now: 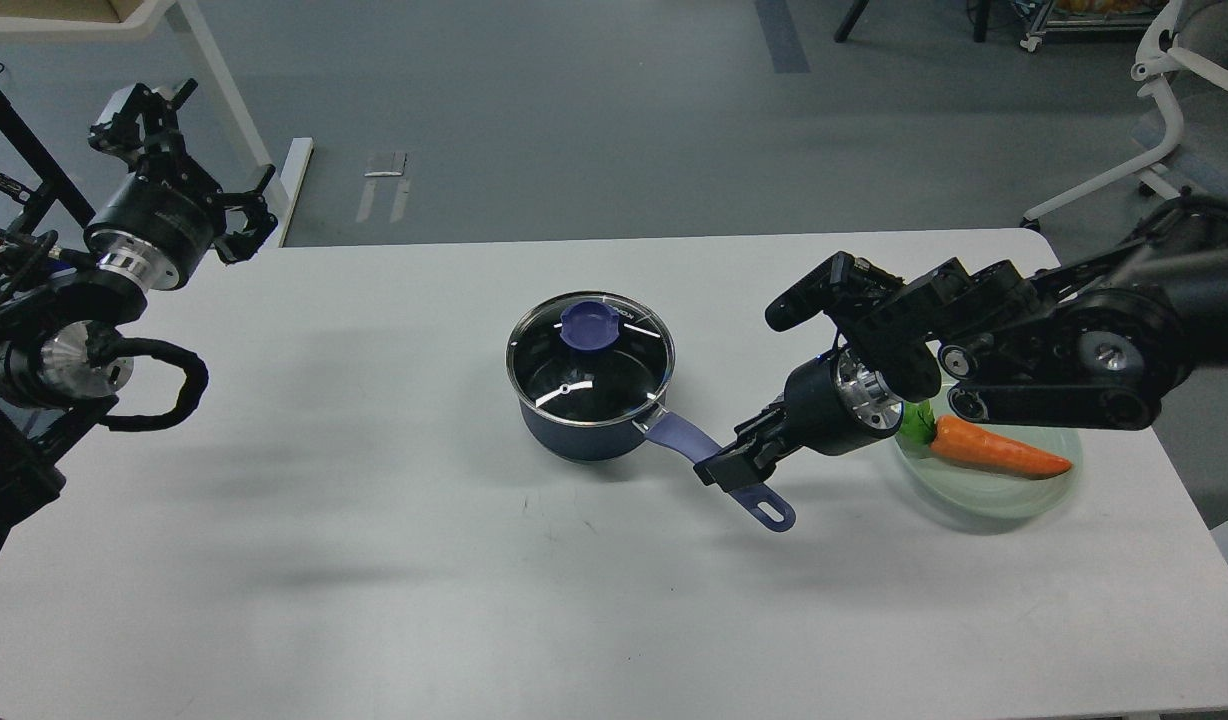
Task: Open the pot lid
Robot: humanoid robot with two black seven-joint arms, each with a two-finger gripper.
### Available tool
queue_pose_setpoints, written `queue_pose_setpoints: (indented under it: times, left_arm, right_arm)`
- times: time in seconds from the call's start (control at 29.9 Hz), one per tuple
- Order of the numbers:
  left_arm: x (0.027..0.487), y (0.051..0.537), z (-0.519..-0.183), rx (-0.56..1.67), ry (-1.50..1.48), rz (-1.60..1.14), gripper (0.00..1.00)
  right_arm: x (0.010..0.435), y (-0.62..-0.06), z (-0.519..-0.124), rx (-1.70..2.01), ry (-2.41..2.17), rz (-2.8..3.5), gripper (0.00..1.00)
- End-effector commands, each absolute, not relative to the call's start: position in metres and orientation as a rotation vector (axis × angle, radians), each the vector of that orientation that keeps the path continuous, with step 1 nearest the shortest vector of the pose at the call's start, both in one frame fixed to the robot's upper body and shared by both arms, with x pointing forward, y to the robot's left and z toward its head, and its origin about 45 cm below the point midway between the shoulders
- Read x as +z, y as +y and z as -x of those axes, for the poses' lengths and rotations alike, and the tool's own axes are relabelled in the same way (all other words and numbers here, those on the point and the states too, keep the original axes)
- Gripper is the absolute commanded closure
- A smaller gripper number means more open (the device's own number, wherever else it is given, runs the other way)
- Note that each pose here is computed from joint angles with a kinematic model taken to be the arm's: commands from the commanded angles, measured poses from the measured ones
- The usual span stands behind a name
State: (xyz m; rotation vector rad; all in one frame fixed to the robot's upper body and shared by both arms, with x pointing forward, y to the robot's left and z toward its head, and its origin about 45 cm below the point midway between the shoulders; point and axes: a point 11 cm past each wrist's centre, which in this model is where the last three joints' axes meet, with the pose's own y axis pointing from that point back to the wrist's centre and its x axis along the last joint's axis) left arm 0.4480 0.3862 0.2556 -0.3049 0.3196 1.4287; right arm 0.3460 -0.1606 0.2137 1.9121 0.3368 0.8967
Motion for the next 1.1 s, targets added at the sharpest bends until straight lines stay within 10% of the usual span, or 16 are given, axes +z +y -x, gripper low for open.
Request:
queue_pose_setpoints:
  times: [0.0, 1.07]
  left_arm:
    - [0.262, 0.395, -0.447, 1.441, 0.303, 0.308, 0.00]
    - [0.274, 0.402, -0.448, 1.431, 0.280, 0.308, 0.00]
  right_arm:
    - [0.212, -0.158, -0.345, 0.897, 0.343, -1.915, 0.38]
    - [0.214, -0.147, -0.344, 0.910, 0.384, -1.869, 0.69]
